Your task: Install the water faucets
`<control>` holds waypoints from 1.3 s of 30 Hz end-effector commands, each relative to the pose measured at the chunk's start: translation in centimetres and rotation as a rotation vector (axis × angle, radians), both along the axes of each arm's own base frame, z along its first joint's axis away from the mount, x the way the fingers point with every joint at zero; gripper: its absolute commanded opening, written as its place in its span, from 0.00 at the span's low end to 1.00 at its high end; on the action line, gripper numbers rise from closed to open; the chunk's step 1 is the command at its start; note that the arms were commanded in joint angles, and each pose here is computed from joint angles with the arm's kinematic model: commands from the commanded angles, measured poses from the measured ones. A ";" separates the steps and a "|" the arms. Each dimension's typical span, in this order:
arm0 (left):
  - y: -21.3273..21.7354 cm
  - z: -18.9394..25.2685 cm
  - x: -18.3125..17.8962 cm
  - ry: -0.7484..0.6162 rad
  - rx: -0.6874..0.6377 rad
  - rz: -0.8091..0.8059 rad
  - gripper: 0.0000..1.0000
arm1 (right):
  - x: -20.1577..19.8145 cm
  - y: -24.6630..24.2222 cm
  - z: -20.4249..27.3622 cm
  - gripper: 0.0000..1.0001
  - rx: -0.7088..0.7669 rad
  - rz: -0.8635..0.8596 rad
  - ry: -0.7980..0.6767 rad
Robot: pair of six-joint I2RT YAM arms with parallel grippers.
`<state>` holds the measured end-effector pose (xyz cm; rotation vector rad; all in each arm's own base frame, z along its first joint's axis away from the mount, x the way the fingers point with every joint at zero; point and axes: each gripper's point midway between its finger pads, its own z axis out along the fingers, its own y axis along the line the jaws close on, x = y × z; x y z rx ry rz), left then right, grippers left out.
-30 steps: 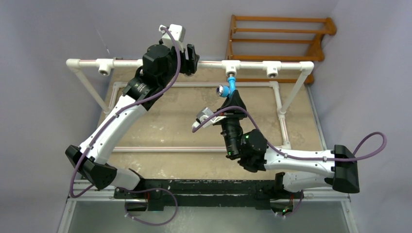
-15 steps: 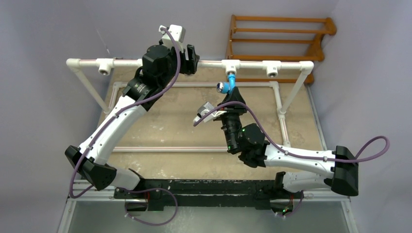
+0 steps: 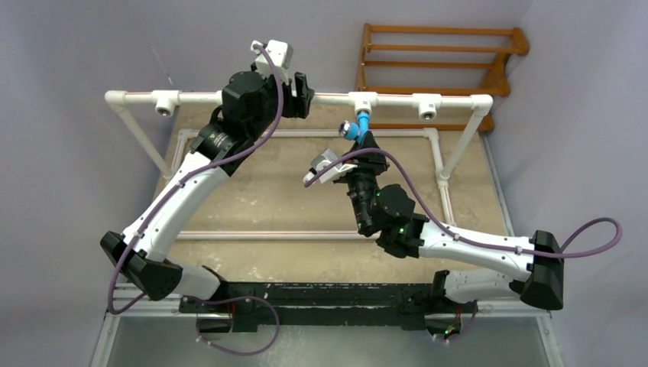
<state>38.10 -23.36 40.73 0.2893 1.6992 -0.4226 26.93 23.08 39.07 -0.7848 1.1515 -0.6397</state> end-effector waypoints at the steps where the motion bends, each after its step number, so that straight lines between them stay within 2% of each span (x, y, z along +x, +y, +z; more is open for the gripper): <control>1: 0.2 -8.8 -2.4 0.276 0.151 -0.040 0.65 | 0.5 0.3 2.3 0.00 0.143 0.034 0.018; 8: 0.3 -10.0 -2.5 0.295 0.159 -0.038 0.65 | 0.8 0.8 1.0 0.00 0.200 0.023 0.066; 15: 0.9 -10.1 -2.7 0.320 0.127 -0.003 0.65 | 1.4 0.9 0.0 0.00 0.389 -0.012 0.130; 32: 2.7 -9.0 -3.7 0.295 0.021 0.053 0.65 | 2.0 1.4 -0.9 0.00 1.232 0.062 0.339; 39: 3.6 -7.8 -3.9 0.229 -0.007 0.080 0.65 | 2.3 1.5 -1.3 0.00 1.438 0.085 0.397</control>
